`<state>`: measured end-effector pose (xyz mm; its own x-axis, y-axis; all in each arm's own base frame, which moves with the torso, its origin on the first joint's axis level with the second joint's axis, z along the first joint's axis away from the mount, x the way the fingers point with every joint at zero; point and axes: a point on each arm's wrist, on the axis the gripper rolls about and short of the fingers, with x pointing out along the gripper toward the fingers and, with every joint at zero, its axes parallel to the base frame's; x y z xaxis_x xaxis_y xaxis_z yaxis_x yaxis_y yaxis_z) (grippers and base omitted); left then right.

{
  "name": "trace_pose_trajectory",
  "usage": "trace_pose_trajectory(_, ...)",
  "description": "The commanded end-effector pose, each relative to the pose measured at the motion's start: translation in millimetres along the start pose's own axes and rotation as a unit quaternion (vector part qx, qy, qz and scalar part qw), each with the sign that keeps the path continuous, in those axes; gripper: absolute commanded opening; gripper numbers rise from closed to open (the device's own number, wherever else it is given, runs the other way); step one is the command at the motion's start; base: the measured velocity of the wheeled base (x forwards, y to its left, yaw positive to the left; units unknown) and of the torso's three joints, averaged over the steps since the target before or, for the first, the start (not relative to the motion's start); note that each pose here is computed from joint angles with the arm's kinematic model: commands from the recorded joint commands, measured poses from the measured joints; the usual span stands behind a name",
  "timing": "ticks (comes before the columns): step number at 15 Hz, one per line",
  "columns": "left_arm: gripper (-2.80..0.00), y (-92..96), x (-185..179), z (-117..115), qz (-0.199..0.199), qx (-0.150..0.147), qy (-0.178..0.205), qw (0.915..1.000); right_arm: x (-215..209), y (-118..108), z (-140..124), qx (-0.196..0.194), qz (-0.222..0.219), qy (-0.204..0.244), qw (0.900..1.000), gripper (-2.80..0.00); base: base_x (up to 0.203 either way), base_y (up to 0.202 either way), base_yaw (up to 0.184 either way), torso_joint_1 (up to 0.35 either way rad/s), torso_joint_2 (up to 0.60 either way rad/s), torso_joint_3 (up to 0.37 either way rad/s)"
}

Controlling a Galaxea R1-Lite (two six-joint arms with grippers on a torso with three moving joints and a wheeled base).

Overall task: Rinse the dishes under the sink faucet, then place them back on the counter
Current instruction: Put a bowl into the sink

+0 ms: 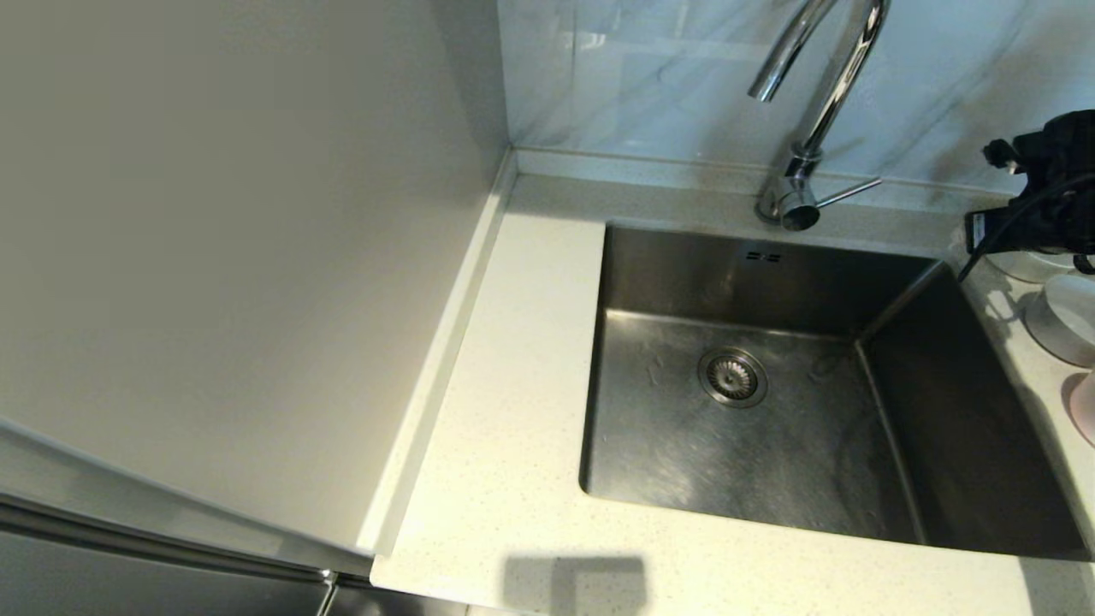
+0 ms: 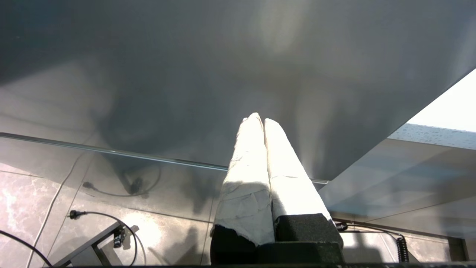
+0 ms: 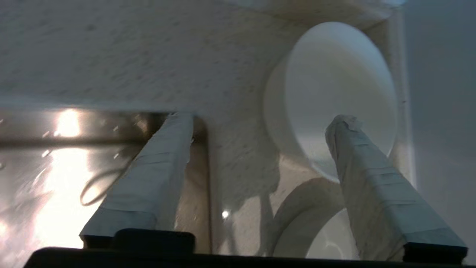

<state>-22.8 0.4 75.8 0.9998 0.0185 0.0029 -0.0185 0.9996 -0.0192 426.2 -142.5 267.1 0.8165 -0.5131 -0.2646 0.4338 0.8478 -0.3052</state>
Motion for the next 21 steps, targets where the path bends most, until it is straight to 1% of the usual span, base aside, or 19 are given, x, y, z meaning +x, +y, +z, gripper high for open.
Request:
trace_pose_trajectory(1, -2.80, 0.0, -0.2, 0.0, 0.001, 0.000, -0.002, 1.0000, 16.1, 6.2, -11.5, -0.002, -0.011, 0.008, 1.000, 0.00, 0.000, 0.000, 0.000, 0.000, 0.00, 0.000)
trace_pose_trajectory(4, -2.80, 0.0, -0.2, 0.0, 0.001, -0.001, -0.002, 1.0000, 21.9, 7.1, -16.7, -0.002, -0.022, 0.015, 1.000, 0.00, 0.000, 0.000, 0.000, 0.000, 0.00, 0.000)
trace_pose_trajectory(7, -2.80, 0.0, -0.2, 0.0, 0.000, 0.000, -0.002, 1.0000, 26.8, 4.0, -19.1, 0.000, -0.033, 0.011, 0.999, 0.00, 0.000, 0.000, 0.000, 0.000, 0.00, 0.000)
trace_pose_trajectory(8, -2.80, 0.0, -0.3, -0.1, 0.001, -0.001, -0.002, 1.0000, 27.7, 2.4, -20.2, 0.001, -0.037, 0.013, 0.999, -2.80, 0.000, 0.000, 0.000, 0.000, 0.00, 0.000)
trace_pose_trajectory(17, -2.80, 0.0, -0.2, 0.0, 0.001, 0.000, -0.002, 1.0000, 19.1, -2.3, -11.3, 0.006, -0.041, -0.001, 0.999, -2.80, 0.000, 0.000, 0.000, 0.000, 0.00, 0.000)
trace_pose_trajectory(20, -2.80, 0.0, -0.2, 0.0, 0.000, -0.001, -0.002, 1.0000, 19.6, -0.3, -4.9, 0.014, -0.047, -0.033, 0.998, -2.80, 0.000, 0.000, 0.000, 0.000, 0.00, 0.000)
trace_pose_trajectory(21, -2.80, 0.0, -0.2, 0.0, 0.000, 0.000, -0.002, 1.0000, 18.0, 1.1, -2.9, 0.015, -0.046, -0.037, 0.998, -2.80, 0.000, 0.000, 0.000, 0.000, 0.00, 0.000)
